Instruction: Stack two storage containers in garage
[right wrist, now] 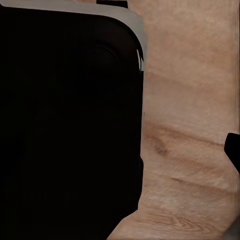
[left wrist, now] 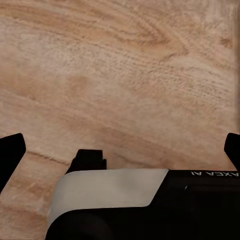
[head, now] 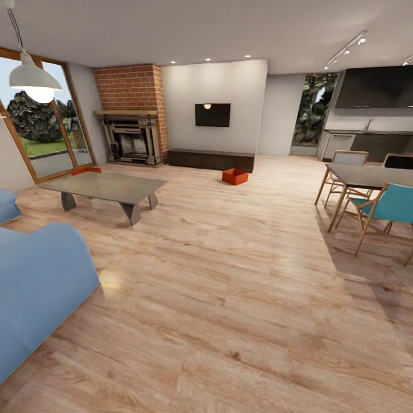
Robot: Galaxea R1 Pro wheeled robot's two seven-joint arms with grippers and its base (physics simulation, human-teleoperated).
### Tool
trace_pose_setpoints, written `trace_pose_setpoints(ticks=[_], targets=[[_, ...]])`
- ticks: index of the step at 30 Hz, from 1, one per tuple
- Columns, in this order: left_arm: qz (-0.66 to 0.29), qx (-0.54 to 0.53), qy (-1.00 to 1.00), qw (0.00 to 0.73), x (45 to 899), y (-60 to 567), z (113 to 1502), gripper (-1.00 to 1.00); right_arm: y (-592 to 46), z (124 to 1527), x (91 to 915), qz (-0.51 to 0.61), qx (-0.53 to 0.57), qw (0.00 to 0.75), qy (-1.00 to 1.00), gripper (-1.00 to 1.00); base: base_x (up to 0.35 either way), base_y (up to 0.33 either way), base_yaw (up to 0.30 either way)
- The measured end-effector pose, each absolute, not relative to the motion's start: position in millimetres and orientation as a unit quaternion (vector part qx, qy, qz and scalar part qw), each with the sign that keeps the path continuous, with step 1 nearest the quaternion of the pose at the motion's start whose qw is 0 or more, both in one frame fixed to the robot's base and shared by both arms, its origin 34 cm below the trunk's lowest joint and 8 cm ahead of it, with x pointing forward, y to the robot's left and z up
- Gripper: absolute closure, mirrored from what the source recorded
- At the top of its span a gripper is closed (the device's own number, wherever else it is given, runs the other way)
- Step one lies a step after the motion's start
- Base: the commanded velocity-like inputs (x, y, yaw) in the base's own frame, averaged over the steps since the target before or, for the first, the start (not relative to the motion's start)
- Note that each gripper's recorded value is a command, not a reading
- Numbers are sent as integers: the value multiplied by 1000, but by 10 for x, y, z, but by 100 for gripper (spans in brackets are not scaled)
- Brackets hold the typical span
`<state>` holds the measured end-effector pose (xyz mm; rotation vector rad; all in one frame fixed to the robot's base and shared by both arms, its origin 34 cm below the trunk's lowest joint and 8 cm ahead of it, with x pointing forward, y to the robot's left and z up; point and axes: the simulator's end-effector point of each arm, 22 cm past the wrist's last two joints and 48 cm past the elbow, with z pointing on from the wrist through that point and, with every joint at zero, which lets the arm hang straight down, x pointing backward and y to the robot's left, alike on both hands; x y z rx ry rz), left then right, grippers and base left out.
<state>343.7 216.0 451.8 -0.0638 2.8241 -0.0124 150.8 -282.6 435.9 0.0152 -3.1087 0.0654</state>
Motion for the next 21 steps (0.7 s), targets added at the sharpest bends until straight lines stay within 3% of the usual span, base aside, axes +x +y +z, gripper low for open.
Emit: trace_pose_setpoints(ticks=[21], targets=[[-5,-23,987,158,3436,2149,4519,-100,-2826,4359,1509,21,5,16,-1000,-100,333,-131,0]])
